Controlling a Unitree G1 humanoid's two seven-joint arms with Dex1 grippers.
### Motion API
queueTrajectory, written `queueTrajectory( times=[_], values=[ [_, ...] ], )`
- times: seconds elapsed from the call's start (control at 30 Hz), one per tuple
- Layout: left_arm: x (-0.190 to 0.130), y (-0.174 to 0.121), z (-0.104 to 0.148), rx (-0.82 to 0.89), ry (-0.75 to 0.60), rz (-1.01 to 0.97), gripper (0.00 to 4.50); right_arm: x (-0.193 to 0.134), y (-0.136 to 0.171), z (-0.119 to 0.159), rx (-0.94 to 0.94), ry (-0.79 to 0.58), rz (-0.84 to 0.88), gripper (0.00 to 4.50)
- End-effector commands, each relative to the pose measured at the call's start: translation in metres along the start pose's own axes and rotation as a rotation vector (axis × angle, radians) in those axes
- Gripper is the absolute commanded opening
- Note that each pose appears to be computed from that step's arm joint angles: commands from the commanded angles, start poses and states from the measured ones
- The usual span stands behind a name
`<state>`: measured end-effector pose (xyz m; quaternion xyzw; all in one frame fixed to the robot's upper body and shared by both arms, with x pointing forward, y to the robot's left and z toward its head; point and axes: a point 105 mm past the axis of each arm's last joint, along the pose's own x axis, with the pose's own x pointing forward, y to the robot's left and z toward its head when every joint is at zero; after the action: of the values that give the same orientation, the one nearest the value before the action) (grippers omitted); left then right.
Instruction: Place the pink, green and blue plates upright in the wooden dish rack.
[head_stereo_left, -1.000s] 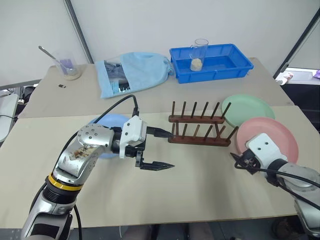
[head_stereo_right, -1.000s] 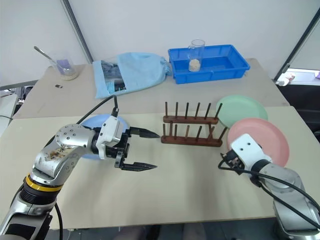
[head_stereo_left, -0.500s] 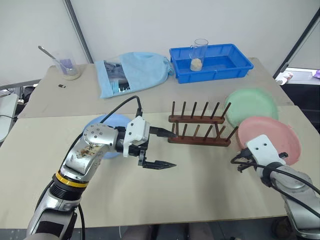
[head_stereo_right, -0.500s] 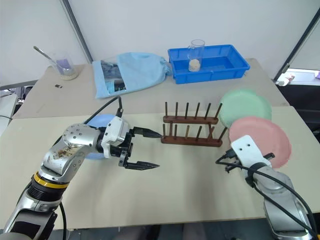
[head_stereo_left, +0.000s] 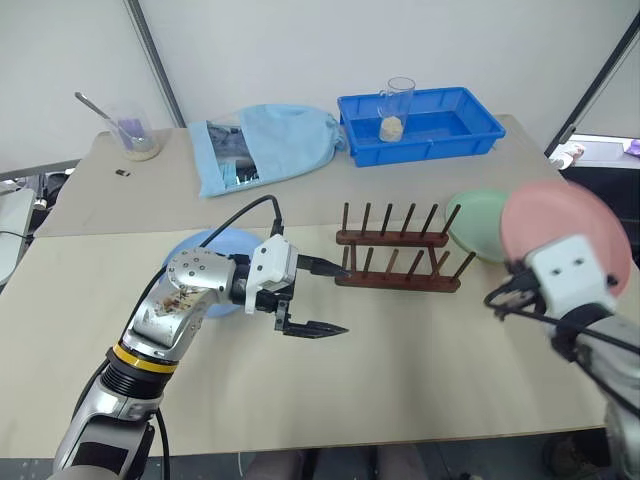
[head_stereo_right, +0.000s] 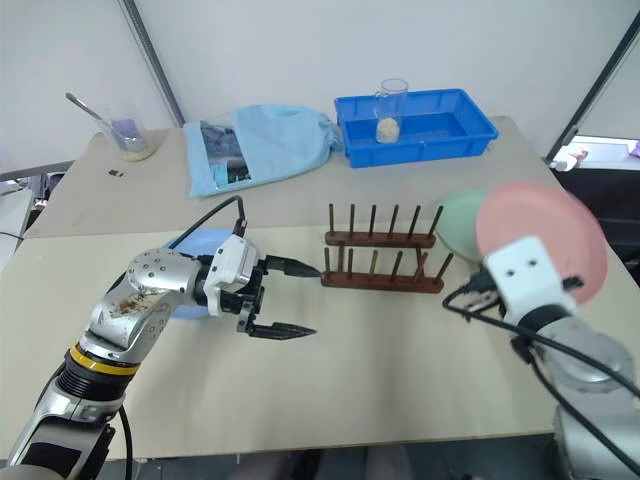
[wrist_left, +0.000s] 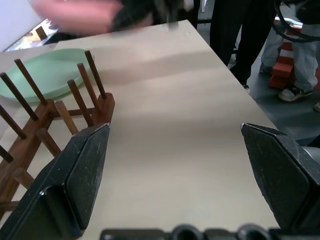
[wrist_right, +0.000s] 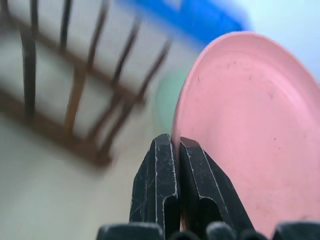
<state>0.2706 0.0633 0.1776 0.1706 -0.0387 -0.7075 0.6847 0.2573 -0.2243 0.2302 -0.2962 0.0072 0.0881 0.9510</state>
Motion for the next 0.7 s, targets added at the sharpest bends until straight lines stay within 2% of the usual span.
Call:
queueTrajectory(
  times=[0.03,0.17,0.27,0.43,0.7],
  values=[
    [-0.004,0.015,0.02,0.046,-0.072,0.062,4.5,-0.004,-0.013,0.038,0.04,-0.175,0.058,0.01],
    [-0.004,0.025,0.022,0.031,-0.095,0.111,4.5,-0.002,-0.026,0.069,0.243,-0.375,0.183,0.01],
    [-0.002,0.03,0.03,0.046,-0.138,0.134,4.5,0.0,-0.032,0.084,0.447,-0.45,0.317,0.01],
    [-0.002,0.025,0.034,0.043,-0.154,0.095,4.5,0.001,-0.03,0.088,0.732,-0.475,0.515,0.01],
    [-0.001,0.018,0.039,0.016,-0.166,0.066,4.5,0.0,-0.011,0.074,0.944,-0.445,0.599,0.01]
  ],
)
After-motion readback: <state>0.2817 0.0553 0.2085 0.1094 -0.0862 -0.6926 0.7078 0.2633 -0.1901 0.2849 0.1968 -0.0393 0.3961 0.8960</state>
